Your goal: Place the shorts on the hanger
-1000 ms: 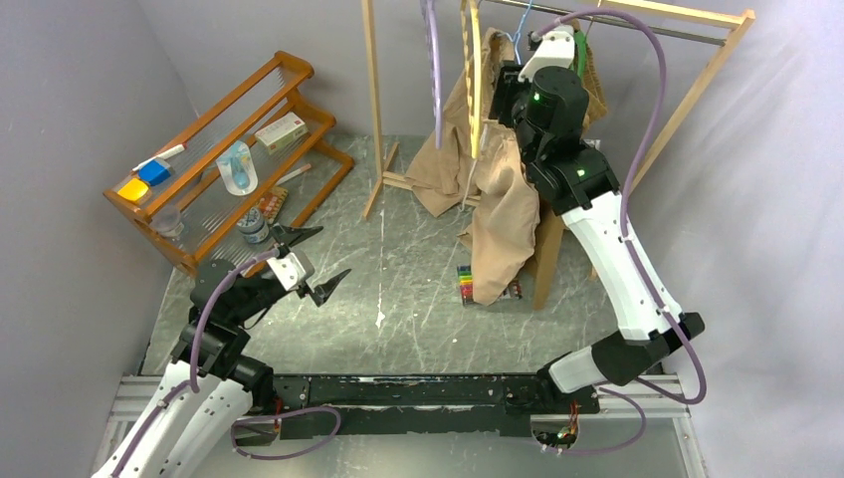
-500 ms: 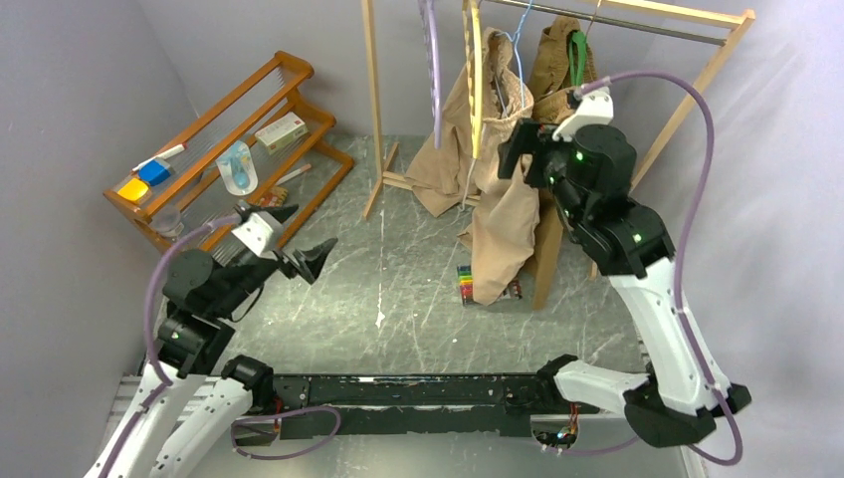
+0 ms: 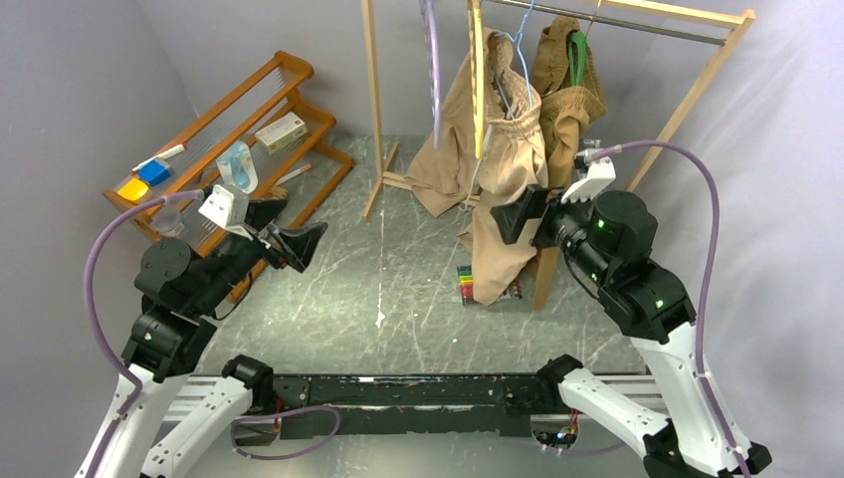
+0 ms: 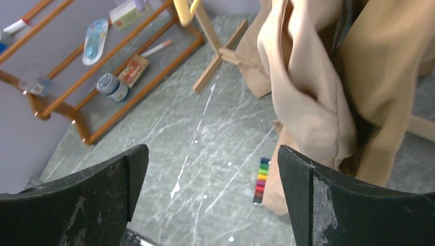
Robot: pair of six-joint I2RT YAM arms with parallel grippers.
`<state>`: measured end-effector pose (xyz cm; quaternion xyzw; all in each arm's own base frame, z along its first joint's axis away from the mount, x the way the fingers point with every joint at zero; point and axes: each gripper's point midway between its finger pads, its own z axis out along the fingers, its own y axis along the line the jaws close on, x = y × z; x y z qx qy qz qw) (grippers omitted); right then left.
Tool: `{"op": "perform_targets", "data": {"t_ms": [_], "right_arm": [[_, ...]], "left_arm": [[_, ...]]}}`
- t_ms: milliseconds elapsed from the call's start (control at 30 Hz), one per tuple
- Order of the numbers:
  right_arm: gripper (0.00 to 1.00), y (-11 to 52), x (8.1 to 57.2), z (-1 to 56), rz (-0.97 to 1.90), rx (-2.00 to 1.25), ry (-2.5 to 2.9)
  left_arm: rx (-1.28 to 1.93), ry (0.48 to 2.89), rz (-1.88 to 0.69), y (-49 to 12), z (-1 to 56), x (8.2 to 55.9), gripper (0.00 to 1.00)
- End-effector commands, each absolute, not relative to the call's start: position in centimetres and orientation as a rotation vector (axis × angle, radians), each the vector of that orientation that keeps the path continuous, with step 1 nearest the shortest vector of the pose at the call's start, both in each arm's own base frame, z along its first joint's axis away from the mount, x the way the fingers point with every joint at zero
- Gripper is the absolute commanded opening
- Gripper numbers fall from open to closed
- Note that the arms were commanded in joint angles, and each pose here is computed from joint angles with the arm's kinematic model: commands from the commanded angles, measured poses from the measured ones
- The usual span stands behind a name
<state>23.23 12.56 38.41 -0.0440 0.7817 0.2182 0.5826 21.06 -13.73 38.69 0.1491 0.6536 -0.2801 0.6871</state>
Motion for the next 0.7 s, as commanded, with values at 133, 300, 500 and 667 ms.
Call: {"op": "perform_targets", "data": {"t_ms": [133, 300, 500, 667], "right_arm": [[1.0, 15.8, 20.0, 34.6, 0.788, -0.166, 1.882], [1.0, 16.1, 19.5, 33.4, 0.838, -0.13, 1.89], [1.0, 15.6, 19.5, 34.1, 0.822, -0.119, 1.857], [1.0, 15.8, 19.2, 34.6, 0.843, -0.133, 1.834]], "left_arm": [[0.19, 1.589, -0.722, -13.7, 34.5, 20.7, 1.0], [0.16, 1.636, -0.776, -14.2, 33.0, 20.6, 1.0], [0.154, 1.644, -0.766, -14.0, 32.8, 20.5, 1.0], [0.163, 1.627, -0.765, -13.9, 33.2, 20.2, 1.0]]}}
